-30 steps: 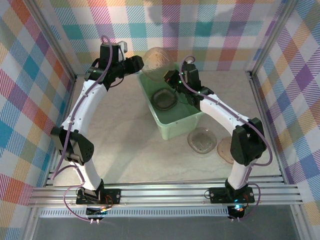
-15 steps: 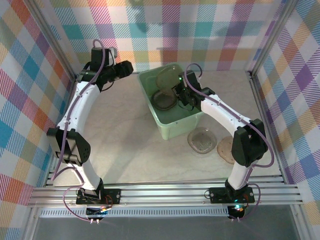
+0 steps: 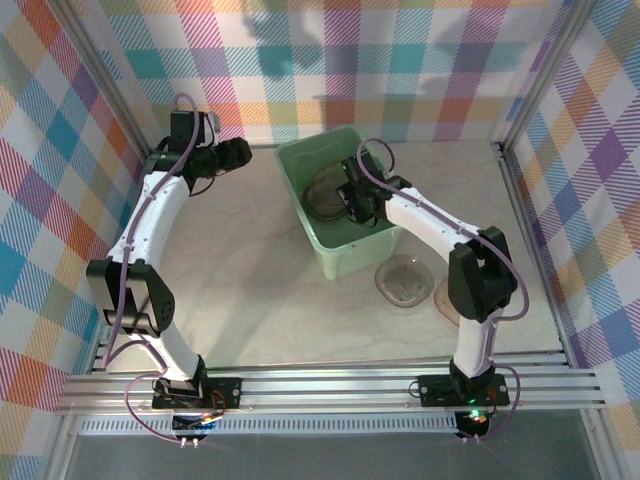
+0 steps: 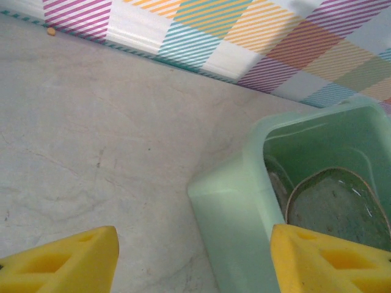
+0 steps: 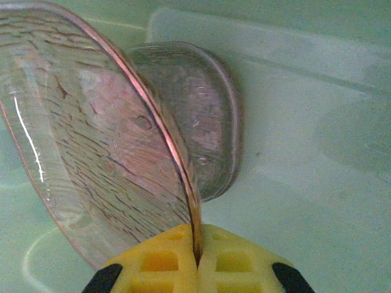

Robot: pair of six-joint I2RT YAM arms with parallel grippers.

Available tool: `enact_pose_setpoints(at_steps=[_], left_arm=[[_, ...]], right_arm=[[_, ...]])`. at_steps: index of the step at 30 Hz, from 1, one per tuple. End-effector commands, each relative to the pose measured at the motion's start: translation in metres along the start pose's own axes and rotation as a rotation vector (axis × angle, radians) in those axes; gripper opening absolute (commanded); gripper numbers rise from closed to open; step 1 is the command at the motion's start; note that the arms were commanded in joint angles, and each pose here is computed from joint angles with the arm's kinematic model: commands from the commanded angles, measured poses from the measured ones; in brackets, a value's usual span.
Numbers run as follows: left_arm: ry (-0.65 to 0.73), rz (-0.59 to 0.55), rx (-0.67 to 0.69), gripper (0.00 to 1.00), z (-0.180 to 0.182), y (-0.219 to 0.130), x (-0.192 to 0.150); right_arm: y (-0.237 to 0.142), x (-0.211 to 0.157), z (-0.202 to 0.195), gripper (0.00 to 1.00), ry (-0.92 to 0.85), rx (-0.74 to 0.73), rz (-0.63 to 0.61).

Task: Place the plates into the plastic bin on the countertop

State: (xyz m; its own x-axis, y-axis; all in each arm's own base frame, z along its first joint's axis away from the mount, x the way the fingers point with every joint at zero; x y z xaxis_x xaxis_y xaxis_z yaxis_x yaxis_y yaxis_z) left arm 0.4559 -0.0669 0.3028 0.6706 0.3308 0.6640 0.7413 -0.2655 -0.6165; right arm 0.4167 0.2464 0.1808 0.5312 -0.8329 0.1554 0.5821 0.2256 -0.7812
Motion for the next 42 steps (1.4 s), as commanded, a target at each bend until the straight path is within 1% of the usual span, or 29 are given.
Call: enact_pose_setpoints(at_steps=[1,8,15,23,29,35,39,42], left_arm=[[0.038,-0.025,-0.016,0.66,-0.003,-0.017,0.004],[0.039,-0.008,-0.001,0.66,0.004,-0.013,-0.001],[0.035,0.015,0.012,0.66,0.008,-0.007,-0.005],[0.032,0.034,0.022,0.66,0.010,-0.004,-0.007],[0.028,0.045,0.023,0.66,0.011,-0.001,-0.009],[0.023,0.047,0.019,0.66,0.010,0.000,-0.009],[0.018,0.051,0.019,0.66,0.011,0.002,-0.010],[0.014,0.054,0.018,0.66,0.011,0.002,-0.011]], right_arm=[[0.007,-0.005,0.003,0.00,0.027,-0.022,0.014],[0.028,-0.007,0.006,0.00,0.003,-0.042,0.015],[0.049,-0.015,0.003,0.00,0.004,-0.084,0.060],[0.064,-0.018,-0.002,0.00,0.014,-0.120,0.069],[0.071,-0.019,-0.014,0.00,0.036,-0.172,0.061],[0.081,-0.021,-0.014,0.00,0.038,-0.161,0.065],[0.085,-0.020,-0.014,0.05,0.041,-0.160,0.062],[0.090,-0.021,-0.012,0.05,0.053,-0.152,0.078]])
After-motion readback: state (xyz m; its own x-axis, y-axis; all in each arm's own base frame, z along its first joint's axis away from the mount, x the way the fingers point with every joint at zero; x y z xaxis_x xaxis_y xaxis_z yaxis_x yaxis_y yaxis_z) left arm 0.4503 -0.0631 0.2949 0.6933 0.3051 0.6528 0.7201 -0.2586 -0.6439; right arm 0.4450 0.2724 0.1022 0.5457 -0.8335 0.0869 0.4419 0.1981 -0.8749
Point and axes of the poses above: each hand's point on the last joint's axis, 136 mm out from that joint toward the fingers, its own y axis out along the fingers, its own z axis along the line the jaws close on, x = y × z, the point moved 4 cm from there along -y, back along the fingers
